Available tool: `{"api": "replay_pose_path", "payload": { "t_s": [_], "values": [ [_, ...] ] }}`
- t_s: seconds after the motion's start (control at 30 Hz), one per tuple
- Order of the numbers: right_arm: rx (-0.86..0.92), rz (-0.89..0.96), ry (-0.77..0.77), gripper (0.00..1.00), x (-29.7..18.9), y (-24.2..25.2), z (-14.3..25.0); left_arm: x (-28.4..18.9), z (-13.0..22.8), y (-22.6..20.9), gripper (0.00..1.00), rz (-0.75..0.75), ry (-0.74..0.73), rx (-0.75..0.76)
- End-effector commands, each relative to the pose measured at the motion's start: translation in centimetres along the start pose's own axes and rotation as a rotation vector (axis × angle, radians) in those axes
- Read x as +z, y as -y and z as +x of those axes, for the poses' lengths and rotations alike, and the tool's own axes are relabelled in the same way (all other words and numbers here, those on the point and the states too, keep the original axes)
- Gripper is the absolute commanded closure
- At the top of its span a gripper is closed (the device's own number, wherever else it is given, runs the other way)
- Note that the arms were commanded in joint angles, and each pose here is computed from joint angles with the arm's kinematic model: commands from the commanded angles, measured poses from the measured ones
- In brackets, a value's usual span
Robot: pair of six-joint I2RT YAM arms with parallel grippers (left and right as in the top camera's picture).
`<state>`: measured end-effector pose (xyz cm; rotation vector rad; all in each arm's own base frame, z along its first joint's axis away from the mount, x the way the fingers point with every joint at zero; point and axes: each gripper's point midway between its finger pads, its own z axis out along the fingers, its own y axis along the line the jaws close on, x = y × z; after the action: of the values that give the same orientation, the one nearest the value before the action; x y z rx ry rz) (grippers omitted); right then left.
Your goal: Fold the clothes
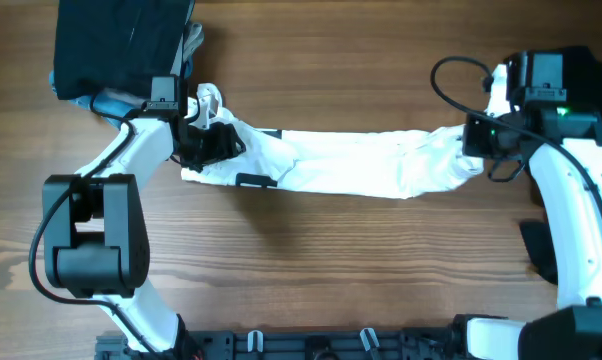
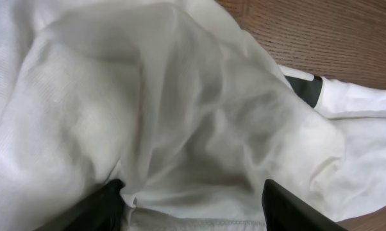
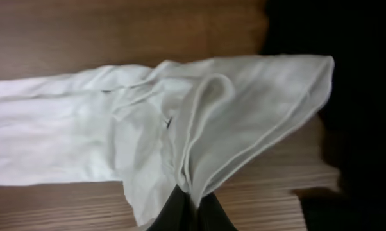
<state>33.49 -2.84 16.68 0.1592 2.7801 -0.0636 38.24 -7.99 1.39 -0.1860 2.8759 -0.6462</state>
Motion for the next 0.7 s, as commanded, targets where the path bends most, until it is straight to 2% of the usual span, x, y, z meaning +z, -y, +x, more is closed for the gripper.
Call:
{"api": "replay_pose_path", "payload": {
  "t_s": [0.0, 0.03, 0.17, 0.23, 0.33, 0.5, 0.67],
  "values": [
    [0.015, 0.095, -0.004, 0.96, 0.5, 2.1, -0.2, 1.5, 2.1, -4.8, 0.3, -0.17, -0.065, -0.055],
    [-0.003, 0.059, -0.001, 0.96, 0.6, 1.4, -0.3, 1.5, 2.1, -4.8, 0.3, -0.17, -0.065, -0.055],
    [-0.193, -0.277, 0.042, 0.95, -0.1, -5.2, -0.8, 1.5, 2.0, -4.8, 0.29, -0.169, -0.062, -0.054],
    [-0.244, -0.357, 0.037, 0.95, -0.5, -8.1, -0.4, 1.5, 2.0, -4.8, 0.29, -0.169, -0.062, -0.054],
    [-0.313, -0.387, 0.013, 0.94, -0.1, -11.2, 0.4, 1.5, 2.0, -4.8, 0.29, -0.169, -0.062, -0.054],
    [-0.38, -0.431, -0.104, 0.95, 3.5, -16.6, 2.5, 1.5, 2.1, -4.8, 0.29, -0.17, -0.066, -0.056],
    [-0.399, -0.565, -0.115, 0.95, 5.5, -22.8, 3.2, 1.5, 2.4, -4.8, 0.29, -0.172, -0.078, -0.06]
  ]
}}
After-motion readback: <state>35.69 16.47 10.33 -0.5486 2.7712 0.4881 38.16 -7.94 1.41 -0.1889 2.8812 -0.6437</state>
